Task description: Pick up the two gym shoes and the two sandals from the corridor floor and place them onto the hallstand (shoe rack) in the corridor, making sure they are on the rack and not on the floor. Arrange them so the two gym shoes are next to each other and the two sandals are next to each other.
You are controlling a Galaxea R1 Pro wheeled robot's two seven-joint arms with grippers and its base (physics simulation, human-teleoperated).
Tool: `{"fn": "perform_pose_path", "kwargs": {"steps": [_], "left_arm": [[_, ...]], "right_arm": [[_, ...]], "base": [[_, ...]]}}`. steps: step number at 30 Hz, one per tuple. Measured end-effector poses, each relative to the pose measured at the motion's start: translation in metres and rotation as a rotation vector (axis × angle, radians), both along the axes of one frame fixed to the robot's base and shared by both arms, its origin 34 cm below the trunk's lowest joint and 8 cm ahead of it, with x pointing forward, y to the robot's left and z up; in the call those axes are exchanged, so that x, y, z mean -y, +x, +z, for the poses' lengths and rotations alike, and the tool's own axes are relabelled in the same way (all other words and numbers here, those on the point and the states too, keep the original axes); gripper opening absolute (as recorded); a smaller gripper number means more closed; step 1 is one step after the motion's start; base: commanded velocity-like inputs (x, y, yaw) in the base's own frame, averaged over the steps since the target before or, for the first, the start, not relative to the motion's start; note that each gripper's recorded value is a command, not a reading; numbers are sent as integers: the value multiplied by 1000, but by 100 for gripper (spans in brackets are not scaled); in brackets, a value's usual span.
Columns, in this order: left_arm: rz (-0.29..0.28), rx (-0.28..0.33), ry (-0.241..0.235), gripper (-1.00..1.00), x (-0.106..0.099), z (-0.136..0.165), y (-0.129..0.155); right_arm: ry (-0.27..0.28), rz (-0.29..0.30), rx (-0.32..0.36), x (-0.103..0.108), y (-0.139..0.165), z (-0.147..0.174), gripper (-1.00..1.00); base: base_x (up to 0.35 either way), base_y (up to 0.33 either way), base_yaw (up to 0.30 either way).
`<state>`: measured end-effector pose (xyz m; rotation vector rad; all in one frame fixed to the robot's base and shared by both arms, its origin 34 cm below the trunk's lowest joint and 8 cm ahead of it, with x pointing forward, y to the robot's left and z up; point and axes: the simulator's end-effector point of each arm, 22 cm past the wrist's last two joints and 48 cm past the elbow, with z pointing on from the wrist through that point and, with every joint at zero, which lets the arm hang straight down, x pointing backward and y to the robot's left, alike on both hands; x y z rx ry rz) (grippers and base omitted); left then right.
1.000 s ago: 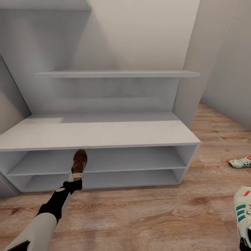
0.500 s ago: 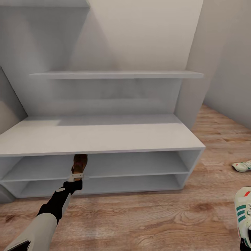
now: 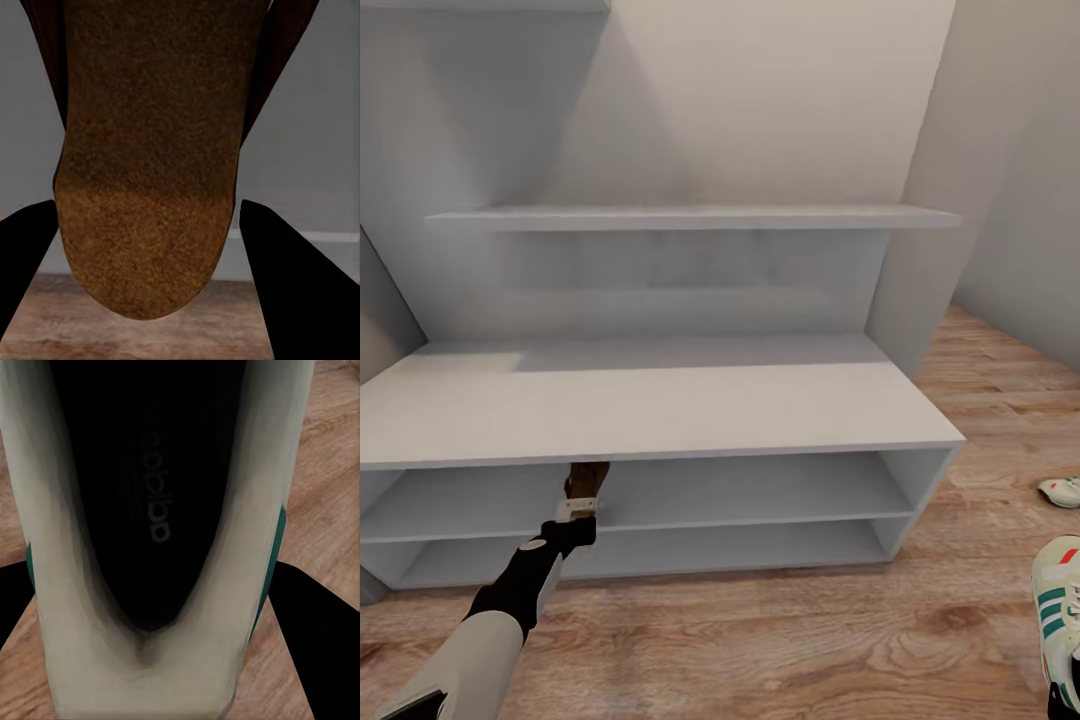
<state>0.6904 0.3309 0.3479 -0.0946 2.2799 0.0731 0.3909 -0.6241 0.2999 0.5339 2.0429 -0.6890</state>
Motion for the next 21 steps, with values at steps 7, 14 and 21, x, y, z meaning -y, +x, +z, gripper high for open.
{"fn": "perform_pose_path", "kwargs": {"steps": [7,14,21], "left_arm": [[0,1,-1,-100,1,1,1],[0,0,0,-100,0,0,0],[1,-1,1,-100,-1,0,-1]], "right_arm": [[0,0,0,0,0,0,-100],[0,0,0,0,0,0,-100],[0,0,0,0,0,0,-100]], "base": [[163,0,0],[153,0,0],[19,0,0]]}}
